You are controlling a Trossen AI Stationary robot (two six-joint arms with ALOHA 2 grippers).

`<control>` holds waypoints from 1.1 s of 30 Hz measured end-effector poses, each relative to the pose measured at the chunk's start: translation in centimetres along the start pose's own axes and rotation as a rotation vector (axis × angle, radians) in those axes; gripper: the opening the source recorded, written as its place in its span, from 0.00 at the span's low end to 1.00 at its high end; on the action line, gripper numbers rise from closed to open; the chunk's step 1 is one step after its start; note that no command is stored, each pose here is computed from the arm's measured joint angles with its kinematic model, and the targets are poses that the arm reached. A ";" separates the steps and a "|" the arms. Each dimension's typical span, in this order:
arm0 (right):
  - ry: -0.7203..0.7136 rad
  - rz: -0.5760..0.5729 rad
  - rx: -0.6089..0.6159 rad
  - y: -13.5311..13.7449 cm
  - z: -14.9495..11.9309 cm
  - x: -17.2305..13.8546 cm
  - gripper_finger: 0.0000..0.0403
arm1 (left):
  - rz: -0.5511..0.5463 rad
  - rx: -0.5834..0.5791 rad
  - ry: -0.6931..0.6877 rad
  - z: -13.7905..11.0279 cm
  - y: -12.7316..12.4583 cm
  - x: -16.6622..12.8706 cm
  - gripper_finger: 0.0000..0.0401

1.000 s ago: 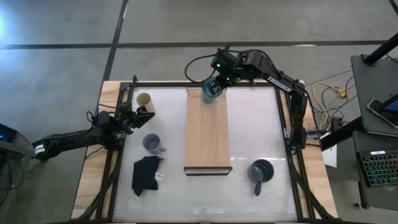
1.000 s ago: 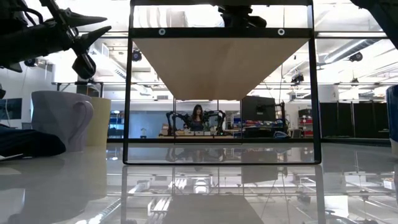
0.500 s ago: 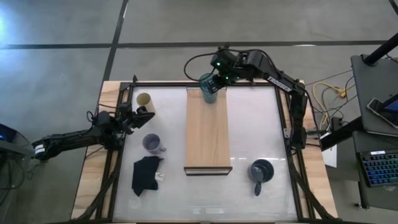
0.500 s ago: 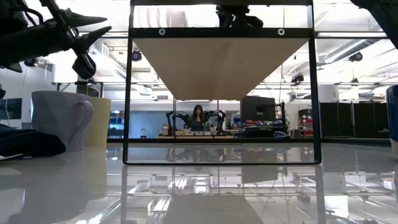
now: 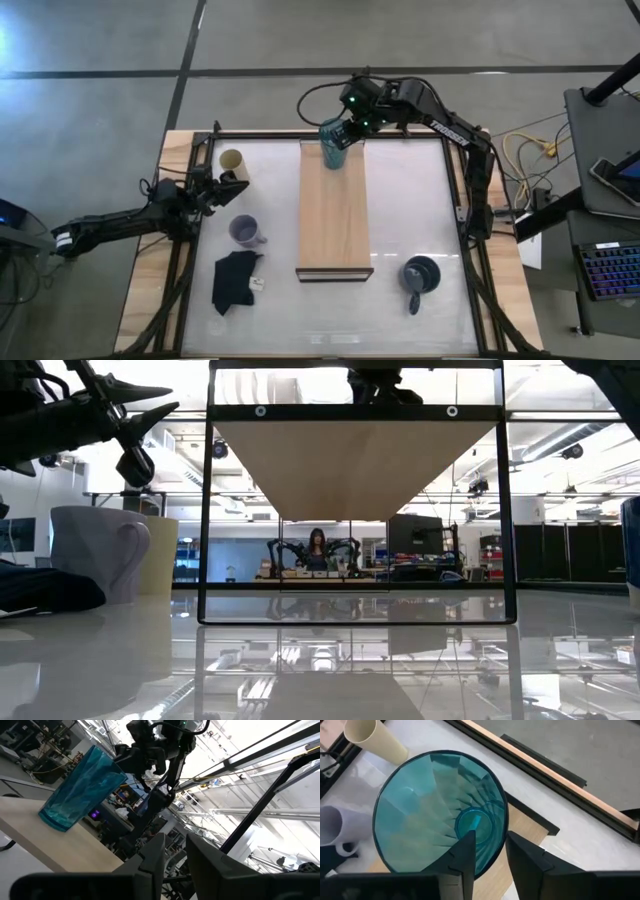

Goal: Stack small to large cups/mugs on shelf
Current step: Put the light blue cup on the shelf, then put the blue mug on the shelf

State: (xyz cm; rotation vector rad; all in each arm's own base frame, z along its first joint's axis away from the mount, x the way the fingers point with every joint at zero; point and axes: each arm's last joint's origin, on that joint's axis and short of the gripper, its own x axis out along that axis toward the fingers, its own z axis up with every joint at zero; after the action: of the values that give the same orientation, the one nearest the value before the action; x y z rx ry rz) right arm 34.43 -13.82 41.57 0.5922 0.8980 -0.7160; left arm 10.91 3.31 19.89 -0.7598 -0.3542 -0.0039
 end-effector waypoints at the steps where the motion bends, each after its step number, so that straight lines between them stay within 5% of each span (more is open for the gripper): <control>1: -0.001 -0.004 0.000 0.0 0.0 0.0 0.26 | 0.000 0.000 0.000 0.0 0.0 0.0 0.16; 17: -0.049 -0.006 -0.019 -1.3 -1.2 -4.4 0.37 | 0.008 -0.002 0.007 -0.1 0.1 0.0 0.16; 25: 0.005 0.049 -0.093 -0.3 -5.5 -8.4 0.40 | 0.007 -0.002 0.011 -0.1 0.1 0.0 0.16; 33: 0.141 0.103 -0.084 1.3 -14.8 -10.9 0.39 | 0.001 -0.001 0.015 -0.1 0.1 0.0 0.16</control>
State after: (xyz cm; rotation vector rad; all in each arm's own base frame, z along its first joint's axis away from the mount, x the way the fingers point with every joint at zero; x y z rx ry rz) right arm 23.61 0.89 43.68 0.6154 1.0157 -0.5464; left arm 10.96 3.30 19.79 -0.7608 -0.3396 -0.0088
